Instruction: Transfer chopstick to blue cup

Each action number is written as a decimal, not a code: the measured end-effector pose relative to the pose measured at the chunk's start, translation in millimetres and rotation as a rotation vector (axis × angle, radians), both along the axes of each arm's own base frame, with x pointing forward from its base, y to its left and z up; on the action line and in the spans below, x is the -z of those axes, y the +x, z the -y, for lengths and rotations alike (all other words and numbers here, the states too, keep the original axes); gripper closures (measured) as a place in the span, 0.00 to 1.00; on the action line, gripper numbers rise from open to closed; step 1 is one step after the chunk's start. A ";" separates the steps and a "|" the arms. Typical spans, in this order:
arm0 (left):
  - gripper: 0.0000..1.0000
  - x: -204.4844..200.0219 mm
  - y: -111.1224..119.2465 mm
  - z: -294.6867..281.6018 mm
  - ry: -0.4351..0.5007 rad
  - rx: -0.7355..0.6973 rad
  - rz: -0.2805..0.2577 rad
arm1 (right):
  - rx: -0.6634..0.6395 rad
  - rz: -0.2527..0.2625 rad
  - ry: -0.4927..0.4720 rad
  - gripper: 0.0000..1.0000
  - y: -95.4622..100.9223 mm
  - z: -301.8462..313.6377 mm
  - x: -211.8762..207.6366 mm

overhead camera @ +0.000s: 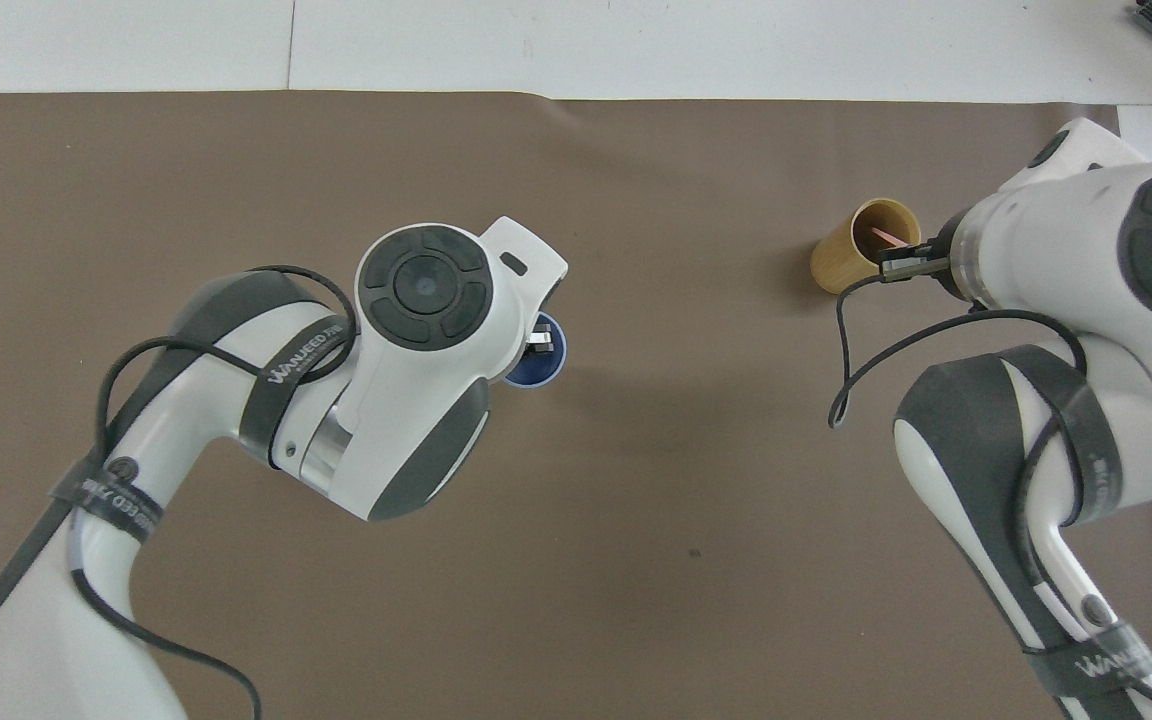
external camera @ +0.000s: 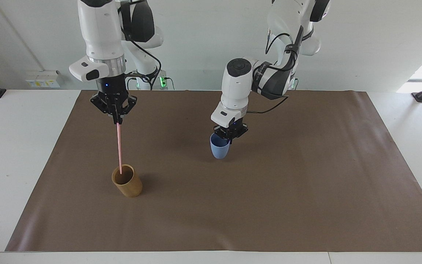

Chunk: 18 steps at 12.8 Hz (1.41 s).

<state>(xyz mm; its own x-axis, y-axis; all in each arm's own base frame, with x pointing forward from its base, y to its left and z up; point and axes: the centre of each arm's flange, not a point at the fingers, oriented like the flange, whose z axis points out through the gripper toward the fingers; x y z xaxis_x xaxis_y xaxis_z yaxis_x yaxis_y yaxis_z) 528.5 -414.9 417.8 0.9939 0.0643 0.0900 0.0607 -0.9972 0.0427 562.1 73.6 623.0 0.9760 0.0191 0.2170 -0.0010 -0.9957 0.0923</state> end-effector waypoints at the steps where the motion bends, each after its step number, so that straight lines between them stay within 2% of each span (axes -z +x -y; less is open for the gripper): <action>1: 0.96 4.9 1.3 2.4 -0.003 -0.008 0.005 | 0.020 -0.021 0.026 0.90 -7.5 6.3 -13.9; 5: 0.96 31.7 -1.5 16.5 0.016 0.009 -0.003 | 0.083 -0.099 0.125 0.90 -13.1 30.1 -18.3; 7: 0.96 32.2 -1.6 20.5 0.012 0.006 0.001 | 0.106 -0.110 0.149 0.90 -10.1 38.9 -14.1; 9: 0.96 27.3 2.6 22.5 -0.023 -0.057 0.031 | 0.128 -0.112 0.154 0.90 -9.3 38.2 -12.5; 11: 0.96 28.6 4.0 23.4 -0.037 -0.109 0.038 | 0.145 -0.128 0.155 0.90 -10.9 35.9 -11.1; 18: 0.96 38.0 2.9 20.2 0.018 -0.090 0.045 | 0.147 -0.141 0.153 0.90 -12.5 34.9 -10.4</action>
<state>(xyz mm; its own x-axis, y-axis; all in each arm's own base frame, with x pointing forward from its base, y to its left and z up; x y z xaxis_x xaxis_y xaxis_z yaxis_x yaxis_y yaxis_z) 531.4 -435.1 379.7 0.9790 0.1515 0.1363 0.1489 -0.9884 0.0291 549.6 38.7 633.4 0.9868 -0.1475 0.0675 -0.1442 -0.9883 -0.0503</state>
